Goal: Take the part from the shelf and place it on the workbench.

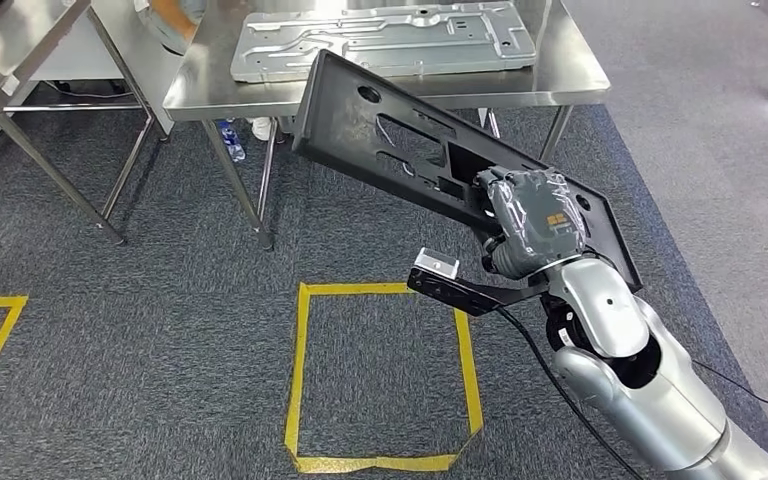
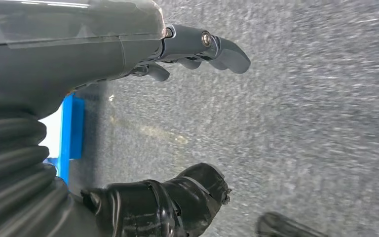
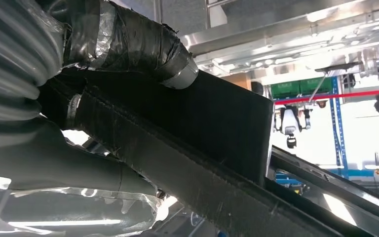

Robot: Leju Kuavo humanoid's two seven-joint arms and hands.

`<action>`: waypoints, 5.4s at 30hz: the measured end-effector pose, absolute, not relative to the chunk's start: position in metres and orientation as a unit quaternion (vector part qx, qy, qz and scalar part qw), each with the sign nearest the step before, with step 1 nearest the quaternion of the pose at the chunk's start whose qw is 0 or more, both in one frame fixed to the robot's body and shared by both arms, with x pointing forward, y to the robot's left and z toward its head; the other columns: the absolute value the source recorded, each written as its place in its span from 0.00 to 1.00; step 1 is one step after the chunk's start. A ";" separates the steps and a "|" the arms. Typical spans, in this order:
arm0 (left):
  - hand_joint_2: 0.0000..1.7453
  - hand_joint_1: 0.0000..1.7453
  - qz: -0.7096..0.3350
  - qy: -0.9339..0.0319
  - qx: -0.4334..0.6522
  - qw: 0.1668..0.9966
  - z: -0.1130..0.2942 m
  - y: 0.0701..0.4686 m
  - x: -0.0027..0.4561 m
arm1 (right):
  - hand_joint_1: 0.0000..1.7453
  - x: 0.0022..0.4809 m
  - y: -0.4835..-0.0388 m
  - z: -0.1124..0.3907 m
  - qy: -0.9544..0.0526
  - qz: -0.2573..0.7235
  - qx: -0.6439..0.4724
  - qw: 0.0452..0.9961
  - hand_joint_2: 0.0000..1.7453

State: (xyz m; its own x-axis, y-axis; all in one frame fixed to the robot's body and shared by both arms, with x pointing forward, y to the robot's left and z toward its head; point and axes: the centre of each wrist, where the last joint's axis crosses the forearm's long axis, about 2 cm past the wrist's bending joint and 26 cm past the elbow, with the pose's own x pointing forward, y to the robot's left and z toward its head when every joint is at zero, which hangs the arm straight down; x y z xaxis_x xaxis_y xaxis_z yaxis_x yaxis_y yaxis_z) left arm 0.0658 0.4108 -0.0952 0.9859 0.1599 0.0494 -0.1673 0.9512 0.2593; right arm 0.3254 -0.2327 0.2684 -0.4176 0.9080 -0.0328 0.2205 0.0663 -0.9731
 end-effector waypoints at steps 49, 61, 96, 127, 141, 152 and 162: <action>1.00 0.00 0.083 -0.012 0.132 0.988 -0.095 0.411 0.066 | 1.00 0.343 -0.236 0.296 -0.504 0.586 -0.578 0.260 1.00; 1.00 0.00 0.080 -0.015 0.130 0.988 -0.095 0.413 0.066 | 1.00 0.341 -0.233 0.293 -0.510 0.592 -0.569 0.255 1.00; 1.00 0.00 0.082 -0.007 0.160 0.984 -0.092 0.429 0.061 | 1.00 0.332 -0.192 0.264 -0.542 0.596 -0.535 0.254 1.00; 1.00 0.00 0.088 -0.017 0.161 0.983 -0.089 0.438 0.062 | 0.00 0.329 -0.189 0.250 -0.541 0.608 -0.511 0.276 0.00; 0.00 0.00 0.096 -0.032 0.165 0.981 -0.082 0.458 0.068 | 0.00 0.329 -0.187 0.249 -0.549 0.606 -0.504 0.280 0.00; 0.00 0.00 0.107 -0.016 0.165 0.980 -0.079 0.463 0.073 | 0.00 0.335 -0.186 0.253 -0.561 0.604 -0.494 0.278 0.00; 0.00 0.00 0.111 -0.002 0.177 0.978 -0.077 0.471 0.070 | 0.00 0.337 -0.187 0.248 -0.560 0.606 -0.487 0.285 0.00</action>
State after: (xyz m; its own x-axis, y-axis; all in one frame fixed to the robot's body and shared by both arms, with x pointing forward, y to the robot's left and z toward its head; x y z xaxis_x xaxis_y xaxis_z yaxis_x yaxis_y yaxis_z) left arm 0.0705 0.4711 -0.0770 0.9751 0.2173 0.0431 -0.2186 0.9125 0.3457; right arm 0.3369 -0.1872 0.2479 -0.3628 0.8915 -0.2712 0.2007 -0.2094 -0.9570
